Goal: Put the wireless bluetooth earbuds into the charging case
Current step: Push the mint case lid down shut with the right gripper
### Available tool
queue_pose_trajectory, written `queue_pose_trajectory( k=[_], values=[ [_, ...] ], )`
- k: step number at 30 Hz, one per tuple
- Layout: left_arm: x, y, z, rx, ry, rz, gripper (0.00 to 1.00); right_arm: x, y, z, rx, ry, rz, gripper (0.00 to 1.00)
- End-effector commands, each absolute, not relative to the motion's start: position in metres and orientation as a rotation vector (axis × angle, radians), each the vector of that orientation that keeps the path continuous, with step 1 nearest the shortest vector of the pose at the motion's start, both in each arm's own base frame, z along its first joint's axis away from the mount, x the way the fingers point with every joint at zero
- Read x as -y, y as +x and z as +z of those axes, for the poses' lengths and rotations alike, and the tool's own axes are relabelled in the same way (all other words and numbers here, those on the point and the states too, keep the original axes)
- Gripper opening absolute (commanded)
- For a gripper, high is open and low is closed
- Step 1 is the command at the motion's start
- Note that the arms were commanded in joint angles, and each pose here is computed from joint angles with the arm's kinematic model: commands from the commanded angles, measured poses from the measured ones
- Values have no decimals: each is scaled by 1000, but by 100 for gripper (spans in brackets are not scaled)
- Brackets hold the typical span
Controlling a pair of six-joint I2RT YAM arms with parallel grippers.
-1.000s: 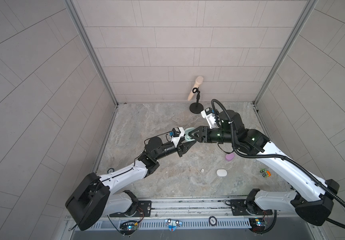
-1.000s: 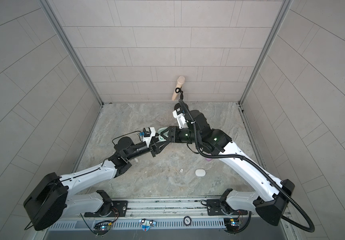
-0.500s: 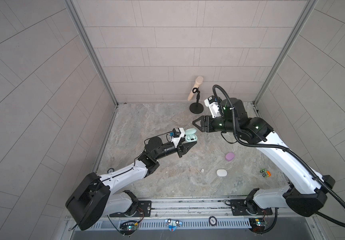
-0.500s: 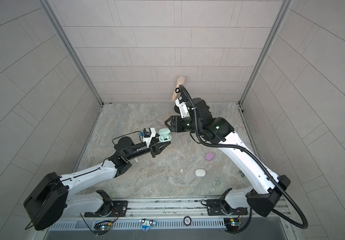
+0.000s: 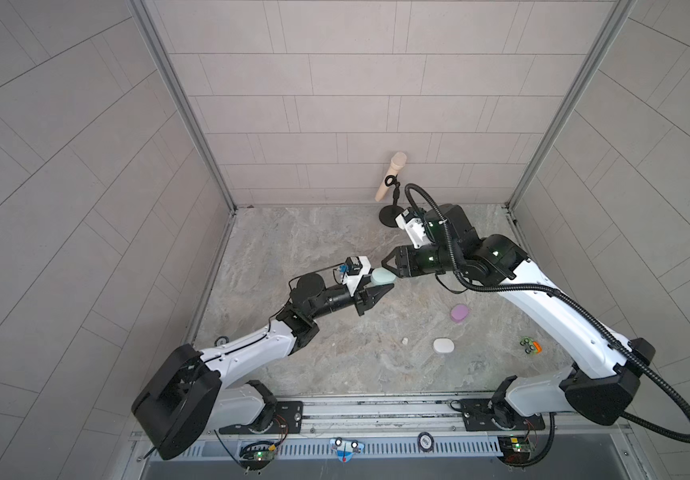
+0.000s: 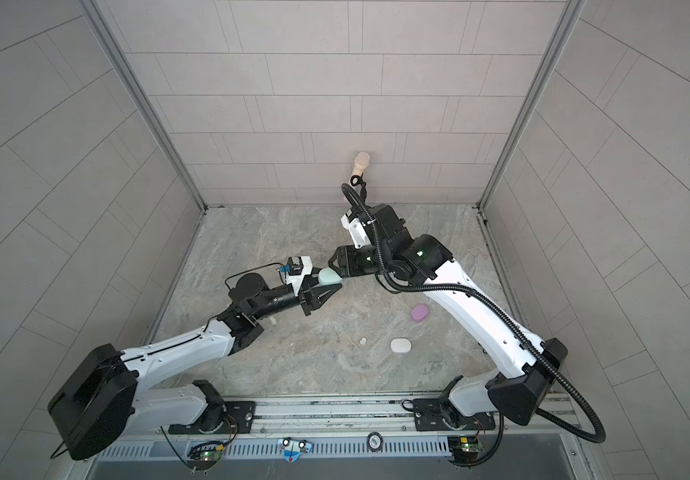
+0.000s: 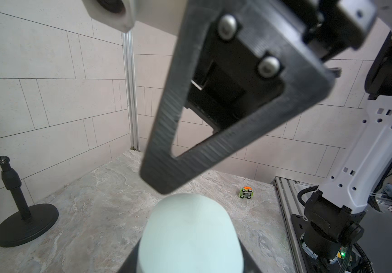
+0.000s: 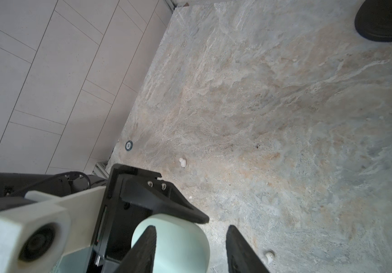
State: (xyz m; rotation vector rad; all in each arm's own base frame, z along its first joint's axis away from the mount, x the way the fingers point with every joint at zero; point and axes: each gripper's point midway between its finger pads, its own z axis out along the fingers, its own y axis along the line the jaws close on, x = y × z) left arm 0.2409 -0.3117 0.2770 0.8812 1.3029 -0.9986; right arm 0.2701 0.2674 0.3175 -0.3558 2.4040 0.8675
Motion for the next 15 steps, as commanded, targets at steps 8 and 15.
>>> queue_pose_trajectory(
  k=[8,15],
  values=[
    [314,239,282,-1272,894,-1005,7,-274,258,318,-2427,-421,805,79],
    [313,238,283,-1270,896,-999,7,-283,259,304,-2469,-457,752,81]
  ],
)
